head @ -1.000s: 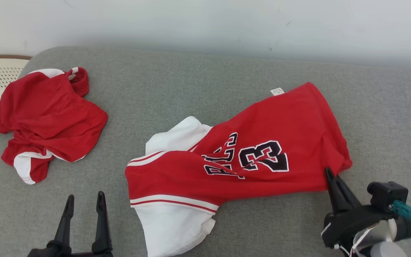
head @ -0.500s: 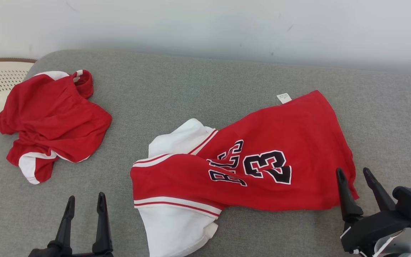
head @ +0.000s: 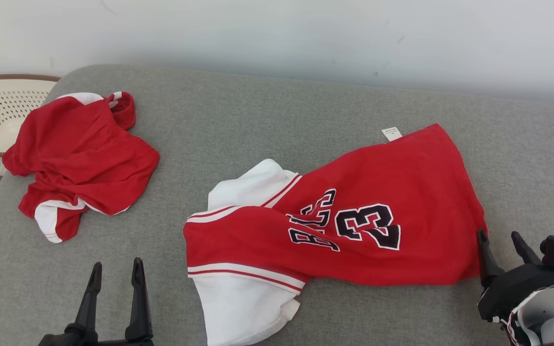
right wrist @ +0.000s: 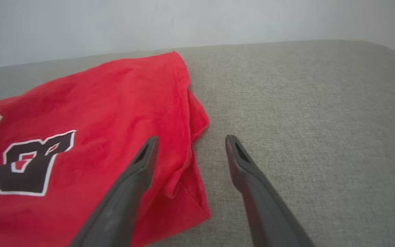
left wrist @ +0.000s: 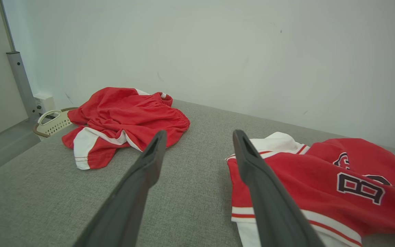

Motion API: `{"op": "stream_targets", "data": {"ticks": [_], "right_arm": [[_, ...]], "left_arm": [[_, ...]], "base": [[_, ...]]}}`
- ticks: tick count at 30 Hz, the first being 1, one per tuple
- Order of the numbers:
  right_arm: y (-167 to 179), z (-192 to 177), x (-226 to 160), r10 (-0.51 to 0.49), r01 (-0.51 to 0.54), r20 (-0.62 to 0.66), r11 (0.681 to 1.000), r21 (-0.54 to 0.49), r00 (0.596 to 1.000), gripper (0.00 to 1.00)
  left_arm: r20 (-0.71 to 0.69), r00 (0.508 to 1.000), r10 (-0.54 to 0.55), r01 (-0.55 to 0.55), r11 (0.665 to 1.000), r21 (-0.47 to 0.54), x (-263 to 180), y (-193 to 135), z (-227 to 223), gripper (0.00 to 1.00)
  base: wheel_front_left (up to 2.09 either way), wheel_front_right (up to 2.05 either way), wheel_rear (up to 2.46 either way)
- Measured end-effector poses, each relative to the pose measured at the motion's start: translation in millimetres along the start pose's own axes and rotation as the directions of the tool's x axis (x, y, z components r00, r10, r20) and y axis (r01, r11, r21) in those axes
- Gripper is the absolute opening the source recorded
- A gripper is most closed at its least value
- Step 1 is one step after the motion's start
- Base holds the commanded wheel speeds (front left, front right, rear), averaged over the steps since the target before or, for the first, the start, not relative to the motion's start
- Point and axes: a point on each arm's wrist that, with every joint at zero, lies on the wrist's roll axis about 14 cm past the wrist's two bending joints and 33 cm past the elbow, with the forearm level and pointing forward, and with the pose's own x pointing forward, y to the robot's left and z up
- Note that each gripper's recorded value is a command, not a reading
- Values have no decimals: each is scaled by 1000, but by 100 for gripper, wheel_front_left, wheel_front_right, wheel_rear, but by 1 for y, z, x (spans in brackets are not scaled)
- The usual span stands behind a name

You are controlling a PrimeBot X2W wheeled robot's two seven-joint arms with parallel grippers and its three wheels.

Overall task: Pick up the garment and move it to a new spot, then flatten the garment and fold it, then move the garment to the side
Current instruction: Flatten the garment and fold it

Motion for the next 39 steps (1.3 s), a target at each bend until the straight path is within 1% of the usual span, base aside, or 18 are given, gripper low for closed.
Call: {"op": "stream_targets", "data": {"ticks": [6,7,8,9,12,14,16,17,22,25,28,30,31,32,33,35,39], "right_arm": [[-5,-26,13,-9,11,-84,1000,23,996,100],[-3,-29,16,-4,7,-92,1000,28,996,77],[-1,-30,19,2,2,-92,999,38,996,32],[2,-30,23,12,-9,-94,999,36,996,0],[13,-27,33,45,-42,-81,999,30,996,0],[15,-15,39,57,-56,-46,998,23,997,0],[14,5,45,63,-63,9,998,13,998,0],[14,26,51,71,-71,60,997,4,996,0],[21,71,68,111,-109,132,994,-25,985,0],[32,87,81,141,-140,135,990,-15,981,0],[30,97,94,142,-139,123,990,-38,982,0],[29,90,103,139,-136,75,990,-41,987,0],[29,84,106,137,-135,48,990,-48,989,28],[30,78,108,136,-134,29,989,-56,990,77],[28,72,110,132,-131,8,989,-70,991,100],[27,67,111,128,-127,-2,988,-85,992,100],[30,68,106,133,-130,18,987,-97,991,100]], "left_arm": [[-6,1000,6,-6,1000,5,-1,2,-2,100],[-7,1000,8,-8,1000,6,-1,3,-2,100],[-8,1000,10,-9,1000,7,-1,4,-2,100],[-8,1000,9,-9,1000,8,-1,5,-2,100],[-9,1000,13,-13,1000,11,-1,6,-3,100],[-7,1000,14,-14,1000,12,-1,7,-2,100],[-3,1000,20,-20,1000,12,-2,8,0,100],[-1,1000,19,-19,1000,11,-2,7,1,100],[-3,1000,19,-18,1000,10,-4,7,1,100],[-11,1000,17,-17,1000,8,-5,6,-2,100],[-12,1000,21,-21,1000,6,-4,7,-2,100],[-19,999,27,-27,1000,8,-6,9,-3,100],[-23,999,29,-29,1000,9,-7,9,-4,100],[-27,999,36,-36,999,11,-8,12,-5,100],[-31,999,42,-42,999,13,-9,14,-6,100],[-33,998,55,-55,998,16,-11,19,-6,100],[-21,997,69,-69,997,17,-15,24,-1,100]], "base": [[0,0,0],[0,0,0],[0,0,0],[0,0,0],[0,0,0],[0,0,0],[0,0,0],[0,0,0],[0,0,0],[0,0,0],[0,0,0],[0,0,0],[0,0,0],[0,0,0],[0,0,0],[0,0,0],[0,0,0]]}}
